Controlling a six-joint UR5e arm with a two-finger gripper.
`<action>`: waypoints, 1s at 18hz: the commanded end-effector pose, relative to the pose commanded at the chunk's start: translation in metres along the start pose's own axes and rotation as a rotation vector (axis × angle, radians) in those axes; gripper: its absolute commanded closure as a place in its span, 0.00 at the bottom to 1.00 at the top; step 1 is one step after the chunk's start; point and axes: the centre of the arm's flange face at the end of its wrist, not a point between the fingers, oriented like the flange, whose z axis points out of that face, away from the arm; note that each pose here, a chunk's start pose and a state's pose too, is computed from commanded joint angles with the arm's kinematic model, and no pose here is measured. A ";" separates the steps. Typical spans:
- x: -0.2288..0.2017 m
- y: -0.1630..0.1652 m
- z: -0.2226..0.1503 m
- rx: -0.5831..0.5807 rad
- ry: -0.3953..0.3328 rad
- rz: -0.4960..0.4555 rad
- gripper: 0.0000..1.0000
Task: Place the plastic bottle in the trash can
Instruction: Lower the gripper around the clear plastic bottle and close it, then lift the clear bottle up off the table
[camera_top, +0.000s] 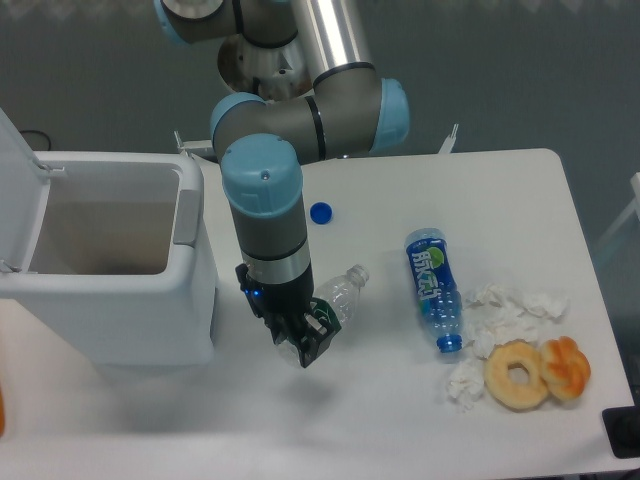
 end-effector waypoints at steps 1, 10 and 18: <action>0.001 -0.001 0.000 0.003 0.002 -0.002 0.44; -0.014 -0.007 -0.021 0.081 -0.006 -0.087 0.44; -0.028 -0.005 -0.109 0.307 0.012 -0.381 0.44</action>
